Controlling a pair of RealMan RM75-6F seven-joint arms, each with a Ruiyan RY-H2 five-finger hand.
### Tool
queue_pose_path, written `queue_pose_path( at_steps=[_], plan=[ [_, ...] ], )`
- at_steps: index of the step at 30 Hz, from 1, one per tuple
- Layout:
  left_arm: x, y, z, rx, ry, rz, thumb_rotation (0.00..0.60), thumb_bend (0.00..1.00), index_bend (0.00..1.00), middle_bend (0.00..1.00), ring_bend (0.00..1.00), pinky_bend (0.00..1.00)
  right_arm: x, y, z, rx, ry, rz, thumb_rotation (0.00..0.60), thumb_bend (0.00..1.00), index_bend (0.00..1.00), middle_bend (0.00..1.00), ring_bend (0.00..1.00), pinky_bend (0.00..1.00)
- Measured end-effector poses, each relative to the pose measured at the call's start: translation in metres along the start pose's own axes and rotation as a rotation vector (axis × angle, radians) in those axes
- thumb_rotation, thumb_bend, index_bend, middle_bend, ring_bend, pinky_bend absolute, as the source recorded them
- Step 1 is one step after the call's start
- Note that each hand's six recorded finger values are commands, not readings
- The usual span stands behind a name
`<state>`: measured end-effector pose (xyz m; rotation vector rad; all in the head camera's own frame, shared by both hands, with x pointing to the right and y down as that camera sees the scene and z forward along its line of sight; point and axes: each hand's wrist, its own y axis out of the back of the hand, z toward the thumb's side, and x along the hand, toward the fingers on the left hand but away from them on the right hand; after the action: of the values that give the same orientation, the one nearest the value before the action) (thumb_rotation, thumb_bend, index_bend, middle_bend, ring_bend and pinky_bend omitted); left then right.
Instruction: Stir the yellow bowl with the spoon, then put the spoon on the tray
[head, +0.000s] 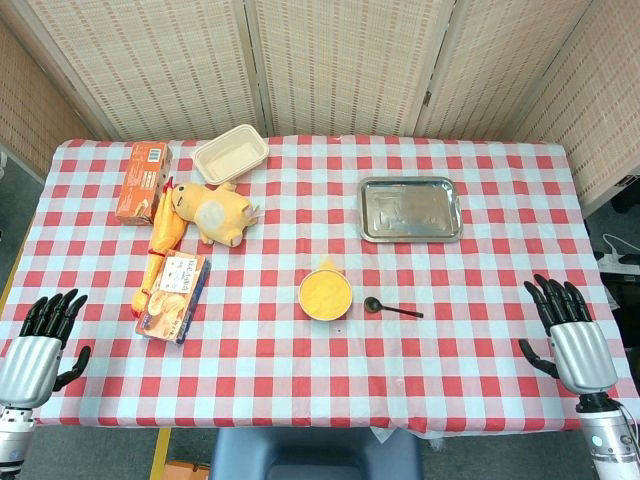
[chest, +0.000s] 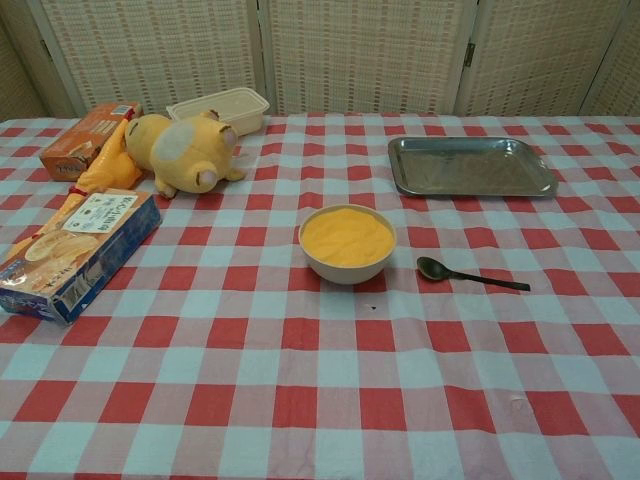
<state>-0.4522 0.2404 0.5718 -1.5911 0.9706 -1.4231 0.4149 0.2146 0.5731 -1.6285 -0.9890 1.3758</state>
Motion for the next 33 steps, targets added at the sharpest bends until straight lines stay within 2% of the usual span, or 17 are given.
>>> queue_pose_path(
  at_steps=[5,7,11,14,17,19,23,33],
  plan=[
    [0.001,0.000,0.000,-0.003,0.005,-0.002,0.600,0.44,0.00,0.00,0.00,0.02,-0.003,-0.006,-0.001,0.009,-0.024,0.005,0.600,0.23,0.03,0.00,0.00,0.00],
    [0.001,0.000,-0.001,-0.004,0.007,-0.003,0.600,0.44,0.00,0.00,0.00,0.02,-0.005,-0.010,0.001,0.002,-0.035,0.003,0.600,0.24,0.09,0.00,0.00,0.00],
    [0.001,0.001,-0.001,-0.014,0.009,-0.001,0.600,0.44,0.00,0.00,0.00,0.02,-0.011,-0.012,0.008,-0.012,-0.031,0.000,0.600,0.30,0.35,0.00,0.00,0.00],
    [0.003,0.001,-0.004,-0.011,0.023,0.003,0.600,0.44,0.00,0.00,0.00,0.03,-0.030,-0.024,0.028,-0.020,-0.015,0.017,0.600,0.35,0.39,0.00,0.00,0.00],
    [0.003,0.000,-0.005,0.003,0.029,-0.003,0.600,0.44,0.00,0.00,0.00,0.03,-0.052,-0.038,0.051,0.003,-0.007,0.026,0.600,0.36,0.44,0.00,0.00,0.00],
    [0.003,0.000,-0.006,-0.009,0.029,-0.010,0.600,0.44,0.00,0.00,0.00,0.03,-0.067,-0.048,0.067,0.013,-0.004,0.043,0.600,0.36,0.45,0.00,0.00,0.00],
    [0.004,0.002,-0.010,-0.050,0.030,-0.022,0.600,0.44,0.00,0.00,0.00,0.03,-0.092,-0.073,0.096,-0.013,-0.002,0.123,0.600,0.36,0.46,0.00,0.00,0.00],
    [0.002,0.004,-0.013,-0.083,0.022,-0.054,0.600,0.44,0.00,0.00,0.00,0.03,-0.121,-0.116,0.147,-0.049,0.010,0.274,0.600,0.36,0.43,0.00,0.00,0.00]
  ],
)
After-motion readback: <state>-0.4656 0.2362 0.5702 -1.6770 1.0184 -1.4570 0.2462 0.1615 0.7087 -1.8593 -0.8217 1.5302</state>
